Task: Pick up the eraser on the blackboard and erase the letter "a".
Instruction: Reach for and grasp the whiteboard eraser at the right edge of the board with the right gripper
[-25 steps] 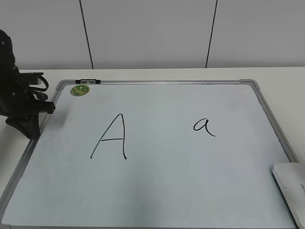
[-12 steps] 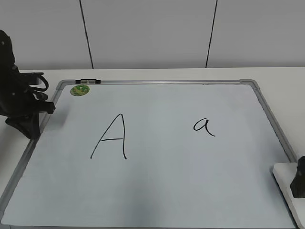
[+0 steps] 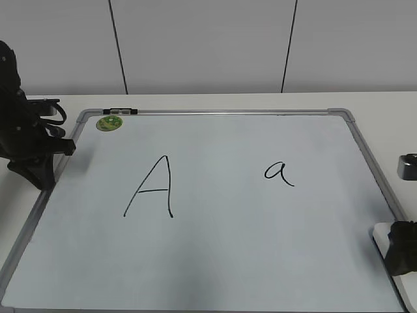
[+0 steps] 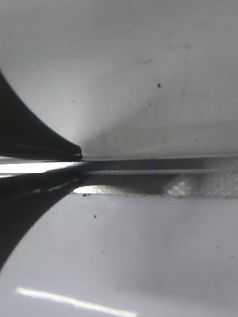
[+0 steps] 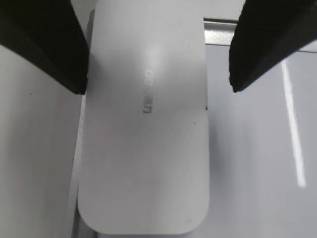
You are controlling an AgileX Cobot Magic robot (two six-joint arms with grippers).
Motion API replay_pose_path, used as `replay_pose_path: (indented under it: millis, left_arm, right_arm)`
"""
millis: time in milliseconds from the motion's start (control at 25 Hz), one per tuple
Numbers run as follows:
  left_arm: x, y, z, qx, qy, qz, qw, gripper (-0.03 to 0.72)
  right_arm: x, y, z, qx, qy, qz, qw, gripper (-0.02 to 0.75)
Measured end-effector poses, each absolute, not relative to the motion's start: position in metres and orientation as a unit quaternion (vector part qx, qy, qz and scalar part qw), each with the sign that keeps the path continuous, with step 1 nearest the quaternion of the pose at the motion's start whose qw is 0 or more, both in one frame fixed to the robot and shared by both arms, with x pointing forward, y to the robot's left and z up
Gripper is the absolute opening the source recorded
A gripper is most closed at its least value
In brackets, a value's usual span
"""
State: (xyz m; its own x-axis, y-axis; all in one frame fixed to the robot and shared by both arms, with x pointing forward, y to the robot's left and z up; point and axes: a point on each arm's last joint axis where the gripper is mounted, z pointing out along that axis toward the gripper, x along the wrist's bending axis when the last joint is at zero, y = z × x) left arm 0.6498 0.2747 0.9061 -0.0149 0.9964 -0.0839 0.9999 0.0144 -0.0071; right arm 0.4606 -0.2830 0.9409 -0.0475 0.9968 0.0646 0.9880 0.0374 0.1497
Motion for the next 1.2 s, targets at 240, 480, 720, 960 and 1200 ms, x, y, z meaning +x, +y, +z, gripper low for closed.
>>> replay_pose_path:
  millis: [240, 480, 720, 960, 1200]
  left_arm:
    - [0.65, 0.275, 0.906, 0.701, 0.712, -0.032, 0.028, 0.055]
    - [0.65, 0.274, 0.906, 0.701, 0.712, -0.033, 0.028, 0.06]
    - [0.65, 0.274, 0.906, 0.7, 0.712, -0.033, 0.029, 0.064]
    - [0.65, 0.274, 0.906, 0.7, 0.712, -0.033, 0.029, 0.065]
    - [0.65, 0.274, 0.906, 0.7, 0.713, -0.034, 0.029, 0.066]
  right_arm:
    - [0.465, -0.283, 0.932, 0.691, 0.719, 0.073, 0.027, 0.661]
    - [0.467, -0.283, 0.926, 0.691, 0.719, 0.066, 0.02, 0.65]
    - [0.467, -0.283, 0.925, 0.691, 0.72, 0.064, 0.021, 0.595]
    - [0.467, -0.283, 0.925, 0.69, 0.721, 0.064, 0.021, 0.533]
    - [0.467, -0.283, 0.925, 0.69, 0.721, 0.064, 0.021, 0.531]
